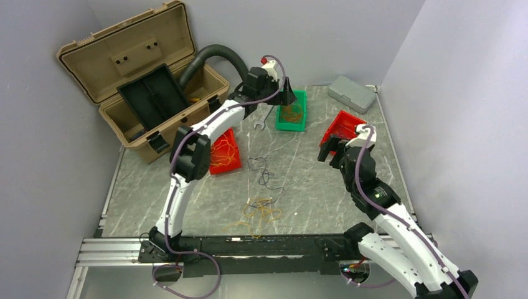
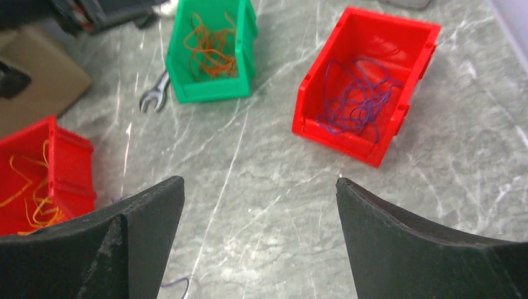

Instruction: Untangle the cables

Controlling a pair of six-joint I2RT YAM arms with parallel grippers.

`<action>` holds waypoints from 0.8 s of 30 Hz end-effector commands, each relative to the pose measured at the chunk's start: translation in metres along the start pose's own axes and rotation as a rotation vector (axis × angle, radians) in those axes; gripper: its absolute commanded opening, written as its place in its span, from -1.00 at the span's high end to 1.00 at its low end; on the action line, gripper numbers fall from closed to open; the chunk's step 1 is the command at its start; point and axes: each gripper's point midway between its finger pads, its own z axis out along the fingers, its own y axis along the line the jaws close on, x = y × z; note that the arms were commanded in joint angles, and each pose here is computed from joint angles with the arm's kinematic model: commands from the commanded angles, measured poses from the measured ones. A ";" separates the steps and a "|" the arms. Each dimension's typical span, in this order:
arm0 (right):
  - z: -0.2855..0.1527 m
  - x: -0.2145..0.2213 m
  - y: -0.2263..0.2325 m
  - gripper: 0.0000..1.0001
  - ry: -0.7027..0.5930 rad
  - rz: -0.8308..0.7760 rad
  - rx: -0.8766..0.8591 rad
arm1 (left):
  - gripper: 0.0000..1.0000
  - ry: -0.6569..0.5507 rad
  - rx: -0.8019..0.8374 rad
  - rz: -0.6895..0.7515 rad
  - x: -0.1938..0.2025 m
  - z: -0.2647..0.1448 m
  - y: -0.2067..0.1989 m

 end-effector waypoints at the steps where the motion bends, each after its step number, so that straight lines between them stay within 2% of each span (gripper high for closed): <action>1: 0.005 0.014 0.027 -0.87 0.094 -0.010 -0.120 | -0.84 -0.108 0.046 0.075 -0.066 -0.073 -0.053; 4: 0.012 0.049 0.055 -0.87 0.253 -0.060 -0.252 | -0.98 -0.099 -0.020 0.093 -0.064 -0.114 -0.053; 7: 0.015 0.081 0.081 -0.87 0.396 -0.086 -0.383 | -0.99 -0.081 -0.057 0.109 -0.061 -0.162 -0.059; 12: 0.024 0.117 0.116 -0.96 0.528 -0.049 -0.532 | -0.99 -0.071 -0.131 0.099 -0.034 -0.235 -0.057; 16: 0.039 0.140 0.137 -1.00 0.577 -0.113 -0.565 | -0.99 -0.099 -0.152 0.095 -0.008 -0.288 -0.055; 24: 0.058 0.191 0.164 -1.00 0.724 -0.298 -0.540 | -0.99 -0.052 -0.269 0.131 0.043 -0.356 -0.030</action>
